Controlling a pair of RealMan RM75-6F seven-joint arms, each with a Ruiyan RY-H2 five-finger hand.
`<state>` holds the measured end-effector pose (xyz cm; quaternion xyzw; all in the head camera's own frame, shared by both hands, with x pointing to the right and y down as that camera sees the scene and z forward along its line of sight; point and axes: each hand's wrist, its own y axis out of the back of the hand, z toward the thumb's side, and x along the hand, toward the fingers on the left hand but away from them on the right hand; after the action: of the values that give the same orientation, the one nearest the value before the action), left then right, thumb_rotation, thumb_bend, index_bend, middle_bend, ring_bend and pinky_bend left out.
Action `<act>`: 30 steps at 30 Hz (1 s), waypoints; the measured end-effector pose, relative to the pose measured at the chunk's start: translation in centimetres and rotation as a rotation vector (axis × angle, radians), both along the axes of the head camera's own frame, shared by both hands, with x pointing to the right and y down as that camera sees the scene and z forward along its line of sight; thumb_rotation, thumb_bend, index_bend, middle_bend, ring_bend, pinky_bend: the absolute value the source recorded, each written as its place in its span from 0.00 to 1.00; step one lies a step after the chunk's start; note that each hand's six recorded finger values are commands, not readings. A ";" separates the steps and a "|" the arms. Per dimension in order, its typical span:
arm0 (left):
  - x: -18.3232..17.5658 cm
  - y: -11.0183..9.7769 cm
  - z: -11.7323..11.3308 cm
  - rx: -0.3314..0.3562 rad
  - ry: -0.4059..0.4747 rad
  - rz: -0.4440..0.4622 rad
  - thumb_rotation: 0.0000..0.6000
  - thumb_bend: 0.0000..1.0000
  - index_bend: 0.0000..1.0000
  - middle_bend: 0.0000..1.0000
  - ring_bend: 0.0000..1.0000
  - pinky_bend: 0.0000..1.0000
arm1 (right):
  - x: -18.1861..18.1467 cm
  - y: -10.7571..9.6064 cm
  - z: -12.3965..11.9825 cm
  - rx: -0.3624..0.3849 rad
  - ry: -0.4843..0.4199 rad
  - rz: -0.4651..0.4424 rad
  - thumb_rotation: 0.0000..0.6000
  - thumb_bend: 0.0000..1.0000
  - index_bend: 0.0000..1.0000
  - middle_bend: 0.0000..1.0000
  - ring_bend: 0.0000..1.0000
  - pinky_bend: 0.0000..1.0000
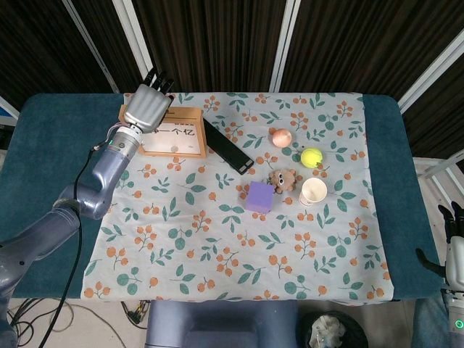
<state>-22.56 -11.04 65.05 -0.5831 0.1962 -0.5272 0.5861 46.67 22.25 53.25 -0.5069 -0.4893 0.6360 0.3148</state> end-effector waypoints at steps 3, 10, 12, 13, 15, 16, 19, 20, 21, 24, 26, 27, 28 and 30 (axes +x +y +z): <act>0.0 0.0 -0.1 0.003 -0.002 0.001 1.00 0.41 0.51 0.13 0.00 0.00 | 0.0 0.0 0.0 -0.002 -0.001 0.002 1.00 0.26 0.13 0.03 0.00 0.00; 0.0 -0.1 -0.1 0.002 -0.004 -0.003 1.00 0.41 0.49 0.12 0.00 0.00 | 0.0 0.0 0.0 0.000 -0.002 0.003 1.00 0.26 0.13 0.03 0.00 0.00; 0.1 -0.1 -0.2 0.005 -0.002 -0.002 1.00 0.41 0.49 0.12 0.00 0.00 | 0.0 0.0 0.0 0.002 -0.001 0.004 1.00 0.26 0.13 0.03 0.00 0.00; 0.1 -0.1 -0.3 0.007 0.001 -0.003 1.00 0.41 0.49 0.12 0.00 0.00 | 0.0 0.0 0.0 0.002 -0.002 0.004 1.00 0.26 0.13 0.03 0.00 0.00; 0.2 -0.2 -0.6 0.014 0.012 -0.004 1.00 0.41 0.49 0.12 0.00 0.00 | 0.0 0.0 0.0 0.001 -0.003 0.005 1.00 0.26 0.13 0.03 0.00 0.00; 0.2 -0.3 -0.8 0.018 0.020 -0.006 1.00 0.41 0.49 0.12 0.00 0.00 | 0.0 0.0 0.0 0.001 -0.003 0.005 1.00 0.26 0.13 0.03 0.00 0.00; 0.4 -0.7 -2.1 0.043 0.065 -0.016 1.00 0.41 0.49 0.12 0.00 0.00 | 0.0 -0.1 0.0 0.001 -0.002 0.005 1.00 0.26 0.13 0.03 0.00 0.00; 0.4 -0.8 -2.6 0.052 0.082 -0.020 1.00 0.41 0.49 0.12 0.00 0.00 | 0.0 -0.1 0.0 0.002 -0.001 0.005 1.00 0.26 0.13 0.03 0.00 0.00; 0.3 -0.9 -3.2 0.062 0.100 -0.024 1.00 0.41 0.48 0.12 0.00 0.00 | 0.0 -0.1 0.0 0.003 -0.001 0.005 1.00 0.26 0.13 0.03 0.00 0.00; -0.1 -1.0 -5.2 0.088 0.160 -0.039 1.00 0.41 0.46 0.11 0.00 0.00 | 0.0 -0.1 0.0 0.005 -0.004 0.002 1.00 0.26 0.13 0.03 0.00 0.00; -0.8 -0.7 -6.6 0.102 0.197 -0.050 1.00 0.41 0.42 0.11 0.00 0.00 | -0.1 -0.2 0.0 0.006 -0.006 -0.003 1.00 0.26 0.13 0.03 0.00 0.00; -1.2 -0.5 -7.2 0.106 0.211 -0.055 1.00 0.41 0.40 0.10 0.00 0.00 | -0.2 -0.2 0.0 0.008 -0.009 -0.009 1.00 0.26 0.13 0.03 0.00 0.00; -1.8 -0.1 -7.9 0.109 0.228 -0.062 1.00 0.41 0.38 0.10 0.00 0.00 | -0.3 -0.3 0.0 0.008 -0.010 -0.014 1.00 0.26 0.13 0.03 0.00 0.00; -2.8 0.7 -8.8 0.109 0.246 -0.073 1.00 0.41 0.34 0.09 0.00 0.00 | -0.4 -0.3 0.0 0.009 -0.015 -0.028 1.00 0.26 0.13 0.03 0.00 0.00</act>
<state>-25.39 -10.29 56.25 -0.6031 0.3161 -0.4613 0.5689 46.24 21.96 53.25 -0.5169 -0.4875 0.6255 0.3223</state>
